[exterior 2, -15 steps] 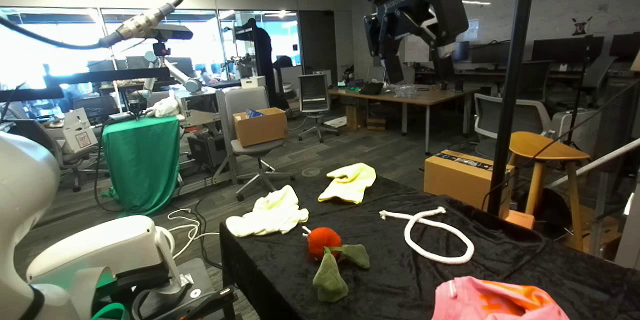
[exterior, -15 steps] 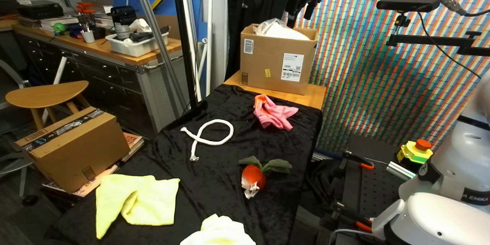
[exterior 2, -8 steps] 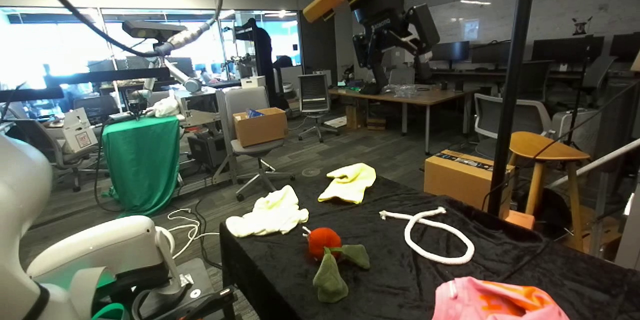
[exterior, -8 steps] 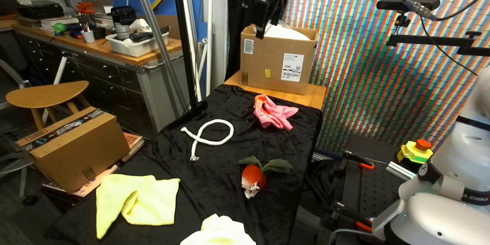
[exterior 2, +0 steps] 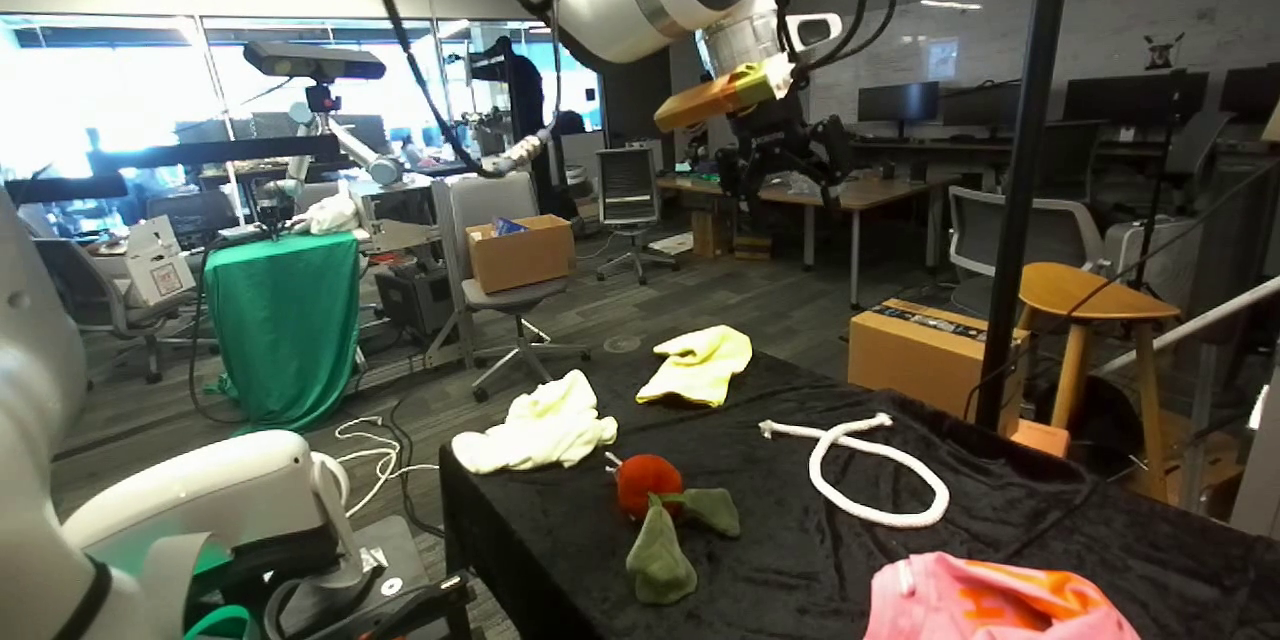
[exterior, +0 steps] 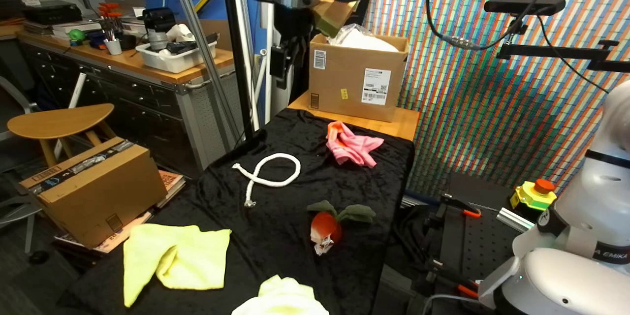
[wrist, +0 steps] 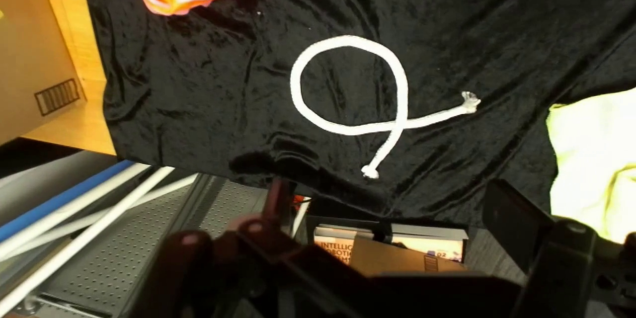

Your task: Put all the items on the table in one place

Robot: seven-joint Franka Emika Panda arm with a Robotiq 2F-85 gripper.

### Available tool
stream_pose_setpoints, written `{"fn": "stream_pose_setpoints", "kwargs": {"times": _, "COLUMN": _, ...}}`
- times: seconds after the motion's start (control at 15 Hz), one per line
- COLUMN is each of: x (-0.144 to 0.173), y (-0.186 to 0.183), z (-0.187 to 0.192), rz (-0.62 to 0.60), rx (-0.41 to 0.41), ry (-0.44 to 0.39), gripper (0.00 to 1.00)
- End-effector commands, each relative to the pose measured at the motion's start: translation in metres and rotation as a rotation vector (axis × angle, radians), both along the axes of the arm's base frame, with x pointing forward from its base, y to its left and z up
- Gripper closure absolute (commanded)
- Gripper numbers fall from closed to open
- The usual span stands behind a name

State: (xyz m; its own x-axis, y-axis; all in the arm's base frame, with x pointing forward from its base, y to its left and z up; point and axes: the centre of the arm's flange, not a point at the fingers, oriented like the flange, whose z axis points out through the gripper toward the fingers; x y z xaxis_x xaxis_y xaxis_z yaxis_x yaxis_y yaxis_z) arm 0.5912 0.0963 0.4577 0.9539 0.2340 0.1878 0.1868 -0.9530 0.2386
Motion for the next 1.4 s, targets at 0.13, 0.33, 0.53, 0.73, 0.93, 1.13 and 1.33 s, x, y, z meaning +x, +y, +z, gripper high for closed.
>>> {"fn": "stream_pose_setpoints", "kwargs": {"times": 0.13, "x": 0.046, "y": 0.073, "z": -0.033, "rz": 0.141, "rx": 0.017, "ry": 0.057, "gripper": 0.0}}
{"fn": "stream_pose_setpoints", "kwargs": {"times": 0.33, "x": 0.034, "y": 0.11, "z": -0.051, "rz": 0.182, "rx": 0.002, "ry": 0.133, "gripper": 0.0}}
{"fn": "stream_pose_setpoints", "kwargs": {"times": 0.53, "x": 0.016, "y": 0.132, "z": -0.066, "rz": 0.23, "rx": -0.018, "ry": 0.215, "gripper": 0.0}}
{"fn": "stream_pose_setpoints", "kwargs": {"times": 0.73, "x": -0.001, "y": 0.149, "z": -0.08, "rz": 0.273, "rx": -0.04, "ry": 0.265, "gripper": 0.0}}
{"fn": "stream_pose_setpoints", "kwargs": {"times": 0.93, "x": -0.008, "y": 0.164, "z": -0.099, "rz": 0.306, "rx": -0.049, "ry": 0.258, "gripper": 0.0}}
{"fn": "stream_pose_setpoints", "kwargs": {"times": 1.13, "x": -0.007, "y": 0.179, "z": -0.12, "rz": 0.315, "rx": -0.013, "ry": 0.229, "gripper": 0.0}}
{"fn": "stream_pose_setpoints", "kwargs": {"times": 1.33, "x": 0.004, "y": 0.195, "z": -0.143, "rz": 0.281, "rx": 0.042, "ry": 0.139, "gripper": 0.0}}
